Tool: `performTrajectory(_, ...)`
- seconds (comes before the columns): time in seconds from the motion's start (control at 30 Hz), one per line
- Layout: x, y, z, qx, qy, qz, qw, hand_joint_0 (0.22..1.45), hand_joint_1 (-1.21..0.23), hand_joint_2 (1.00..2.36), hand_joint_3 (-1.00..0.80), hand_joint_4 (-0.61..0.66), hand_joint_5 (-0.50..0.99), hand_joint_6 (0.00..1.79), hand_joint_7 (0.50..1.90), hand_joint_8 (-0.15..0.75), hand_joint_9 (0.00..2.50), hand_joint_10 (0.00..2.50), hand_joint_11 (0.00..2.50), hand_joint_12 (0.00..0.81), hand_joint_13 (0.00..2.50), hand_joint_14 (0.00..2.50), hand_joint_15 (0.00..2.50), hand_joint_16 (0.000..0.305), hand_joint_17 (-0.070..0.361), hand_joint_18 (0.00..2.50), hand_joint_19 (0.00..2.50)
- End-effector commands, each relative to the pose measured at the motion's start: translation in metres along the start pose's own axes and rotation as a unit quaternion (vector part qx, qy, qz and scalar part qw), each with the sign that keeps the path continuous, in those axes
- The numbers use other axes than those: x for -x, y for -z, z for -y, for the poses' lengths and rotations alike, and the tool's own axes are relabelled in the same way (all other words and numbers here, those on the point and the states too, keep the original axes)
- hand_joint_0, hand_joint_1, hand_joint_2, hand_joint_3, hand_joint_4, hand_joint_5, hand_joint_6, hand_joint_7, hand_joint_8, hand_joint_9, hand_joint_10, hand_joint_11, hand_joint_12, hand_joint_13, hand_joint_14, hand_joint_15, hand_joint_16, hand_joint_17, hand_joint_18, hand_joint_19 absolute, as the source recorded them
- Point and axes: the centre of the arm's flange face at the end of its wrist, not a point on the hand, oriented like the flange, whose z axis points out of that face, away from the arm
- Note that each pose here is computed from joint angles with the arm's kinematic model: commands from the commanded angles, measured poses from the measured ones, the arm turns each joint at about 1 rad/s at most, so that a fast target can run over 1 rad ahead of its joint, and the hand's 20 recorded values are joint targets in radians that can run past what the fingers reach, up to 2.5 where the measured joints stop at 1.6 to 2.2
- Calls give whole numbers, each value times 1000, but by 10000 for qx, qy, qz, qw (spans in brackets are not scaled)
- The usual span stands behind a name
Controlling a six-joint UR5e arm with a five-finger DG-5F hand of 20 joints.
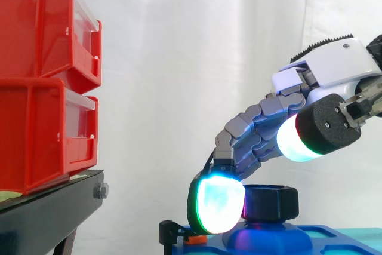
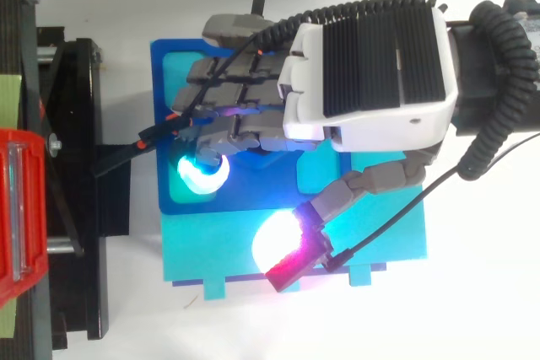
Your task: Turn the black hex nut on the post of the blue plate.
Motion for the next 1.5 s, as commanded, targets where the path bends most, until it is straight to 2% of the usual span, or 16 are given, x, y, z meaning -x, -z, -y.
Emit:
performTrajectory(0.0, 1, 1, 3, -7, -8, 4, 10000, 463, -361, 1000, -500, 158, -210, 502, 779, 204, 245, 0, 11, 334, 38, 2, 59, 52, 117, 0, 161)
performTrajectory(0.2, 3, 1, 5, -13, 1, 7, 10000, 463, -361, 1000, -500, 157, -211, 503, 782, 205, 243, 0, 13, 334, 39, 2, 59, 52, 116, 0, 165)
performTrajectory(0.47, 5, 2, 9, 60, 62, 32, 10000, 463, -361, 1000, -500, 156, -210, 502, 783, 205, 245, 0, 14, 334, 38, 2, 56, 52, 117, 0, 165)
performTrajectory(0.53, 10, 1, 12, 118, 98, 115, 9998, 463, -360, 1000, -500, 156, -210, 502, 780, 204, 244, 0, 13, 335, 38, 1, 60, 52, 117, 0, 160)
performTrajectory(0.6, 13, 2, 13, 146, 118, 136, 9997, 463, -360, 1000, -500, 157, -210, 502, 780, 204, 248, 0, 15, 334, 38, 2, 55, 52, 117, 0, 165)
performTrajectory(1.0, 21, 9, 36, 165, 295, 100, 9994, 464, -361, 1000, -500, 159, -210, 502, 778, 205, 248, 0, 16, 335, 38, 0, 59, 52, 116, 0, 165)
performTrajectory(1.03, 23, 11, 42, 180, 337, 96, 9992, 464, -361, 1000, -500, 158, -210, 502, 780, 204, 248, 0, 8, 334, 37, 1, 56, 52, 116, 0, 165)
performTrajectory(1.47, 35, 22, 68, 172, 435, 85, 9989, 464, -360, 1000, -500, 158, -210, 502, 780, 205, 243, 1, 17, 334, 40, 1, 60, 52, 116, 0, 156)
